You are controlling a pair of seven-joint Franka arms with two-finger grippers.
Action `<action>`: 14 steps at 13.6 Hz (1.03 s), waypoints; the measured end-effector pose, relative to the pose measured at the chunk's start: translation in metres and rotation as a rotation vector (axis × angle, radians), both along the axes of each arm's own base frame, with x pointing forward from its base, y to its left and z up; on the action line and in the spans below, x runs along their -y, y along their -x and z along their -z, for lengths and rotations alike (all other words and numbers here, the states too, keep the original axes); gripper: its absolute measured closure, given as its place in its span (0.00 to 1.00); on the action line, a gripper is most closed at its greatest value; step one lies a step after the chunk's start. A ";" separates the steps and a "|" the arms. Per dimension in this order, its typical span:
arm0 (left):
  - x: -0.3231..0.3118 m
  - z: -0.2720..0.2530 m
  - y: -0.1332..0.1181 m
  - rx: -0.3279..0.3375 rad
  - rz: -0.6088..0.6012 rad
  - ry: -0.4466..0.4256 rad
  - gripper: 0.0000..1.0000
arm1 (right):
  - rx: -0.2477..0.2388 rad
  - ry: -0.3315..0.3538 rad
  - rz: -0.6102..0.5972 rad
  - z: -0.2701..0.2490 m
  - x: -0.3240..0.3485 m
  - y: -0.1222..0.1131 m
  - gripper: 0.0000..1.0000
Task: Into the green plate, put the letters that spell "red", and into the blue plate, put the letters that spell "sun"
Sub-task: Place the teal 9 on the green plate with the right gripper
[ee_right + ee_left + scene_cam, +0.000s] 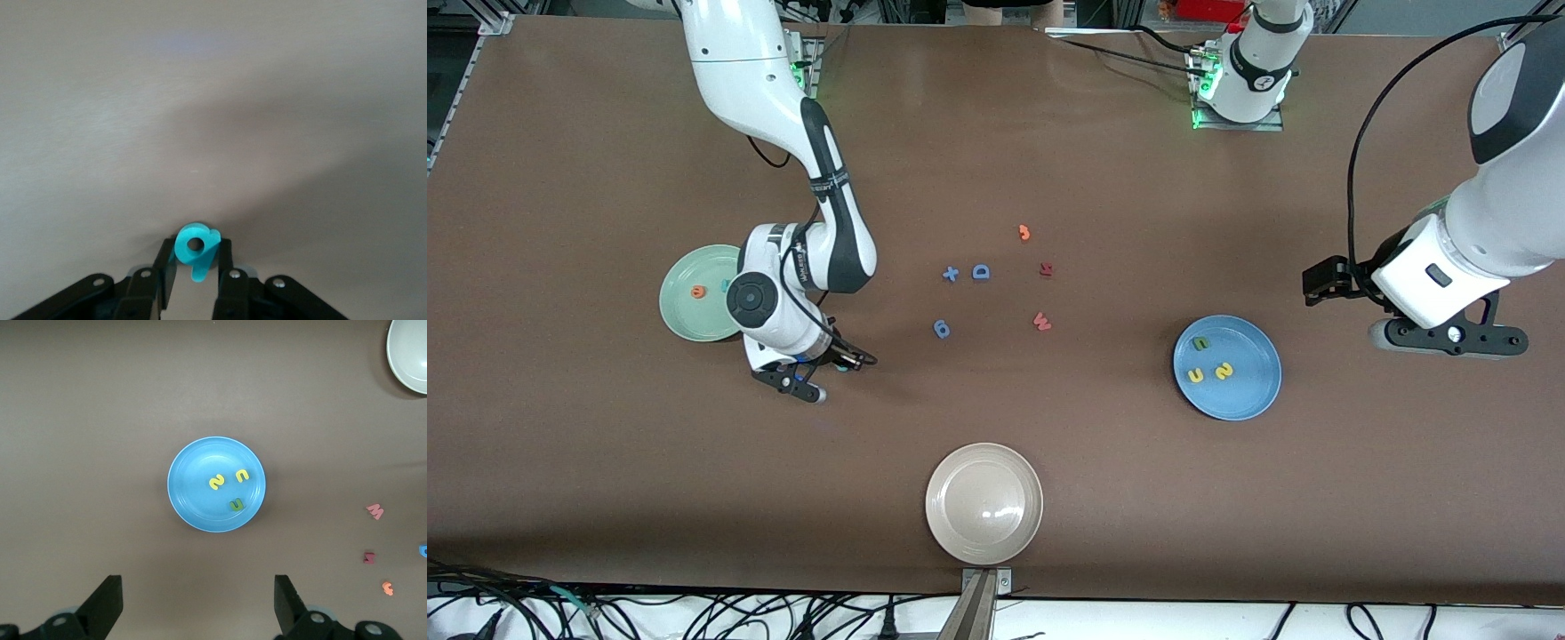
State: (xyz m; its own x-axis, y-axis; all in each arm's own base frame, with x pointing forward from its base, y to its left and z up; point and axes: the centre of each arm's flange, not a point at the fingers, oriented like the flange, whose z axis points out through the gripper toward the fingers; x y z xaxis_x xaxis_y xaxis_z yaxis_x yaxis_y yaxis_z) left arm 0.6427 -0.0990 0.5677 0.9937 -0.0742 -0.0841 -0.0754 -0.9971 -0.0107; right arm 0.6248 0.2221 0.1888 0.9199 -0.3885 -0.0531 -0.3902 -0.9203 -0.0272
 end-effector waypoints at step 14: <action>0.014 -0.003 0.019 -0.038 0.046 -0.002 0.00 | -0.187 -0.073 -0.116 -0.074 0.206 0.068 0.71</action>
